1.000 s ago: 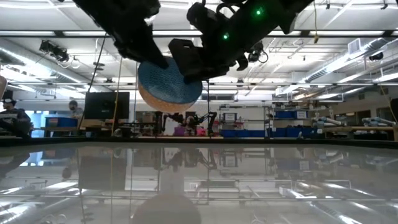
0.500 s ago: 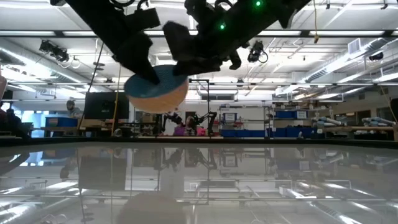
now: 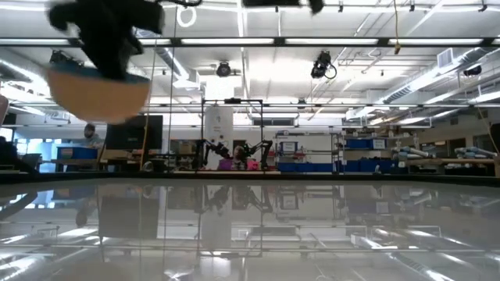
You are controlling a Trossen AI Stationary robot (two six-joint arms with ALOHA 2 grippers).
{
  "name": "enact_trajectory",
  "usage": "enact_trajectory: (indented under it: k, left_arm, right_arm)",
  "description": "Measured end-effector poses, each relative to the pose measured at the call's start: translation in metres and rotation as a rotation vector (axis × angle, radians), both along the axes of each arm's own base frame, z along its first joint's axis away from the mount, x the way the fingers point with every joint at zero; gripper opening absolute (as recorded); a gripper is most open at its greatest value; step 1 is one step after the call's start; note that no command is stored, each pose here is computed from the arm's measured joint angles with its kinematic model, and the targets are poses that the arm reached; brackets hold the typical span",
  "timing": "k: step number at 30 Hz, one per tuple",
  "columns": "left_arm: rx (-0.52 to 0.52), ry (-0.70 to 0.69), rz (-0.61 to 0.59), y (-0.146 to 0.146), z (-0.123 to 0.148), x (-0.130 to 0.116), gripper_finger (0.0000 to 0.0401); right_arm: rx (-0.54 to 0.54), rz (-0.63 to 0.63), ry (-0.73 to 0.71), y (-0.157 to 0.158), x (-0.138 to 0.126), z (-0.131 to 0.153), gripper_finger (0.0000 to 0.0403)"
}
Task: Nest bowls inside each other
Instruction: Stack the blue bowl on top of the white bowl
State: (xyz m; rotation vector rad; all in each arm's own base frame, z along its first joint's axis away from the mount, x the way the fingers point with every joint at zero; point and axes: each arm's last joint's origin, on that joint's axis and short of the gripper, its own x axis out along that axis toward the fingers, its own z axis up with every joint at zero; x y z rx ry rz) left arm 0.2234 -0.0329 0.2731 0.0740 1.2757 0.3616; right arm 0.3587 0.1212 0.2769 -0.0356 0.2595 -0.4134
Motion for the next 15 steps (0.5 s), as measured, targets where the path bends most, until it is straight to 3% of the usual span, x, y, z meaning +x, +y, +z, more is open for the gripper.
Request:
enact_trajectory:
  k: [4, 9, 15]
  left_arm:
    - [-0.166, 0.114, 0.0, -0.017, 0.026, -0.017, 0.0019]
    - [-0.213, 0.157, 0.032, -0.04, 0.056, -0.038, 0.0014]
    - [-0.3, 0.117, 0.018, -0.074, 0.05, -0.057, 0.0012]
  right_arm:
    - [-0.043, -0.059, 0.015, 0.002, -0.016, 0.013, 0.0208]
    - [-0.05, -0.092, 0.054, 0.0, -0.019, 0.009, 0.0208]
    - [-0.061, -0.092, 0.094, -0.002, -0.013, -0.001, 0.0208]
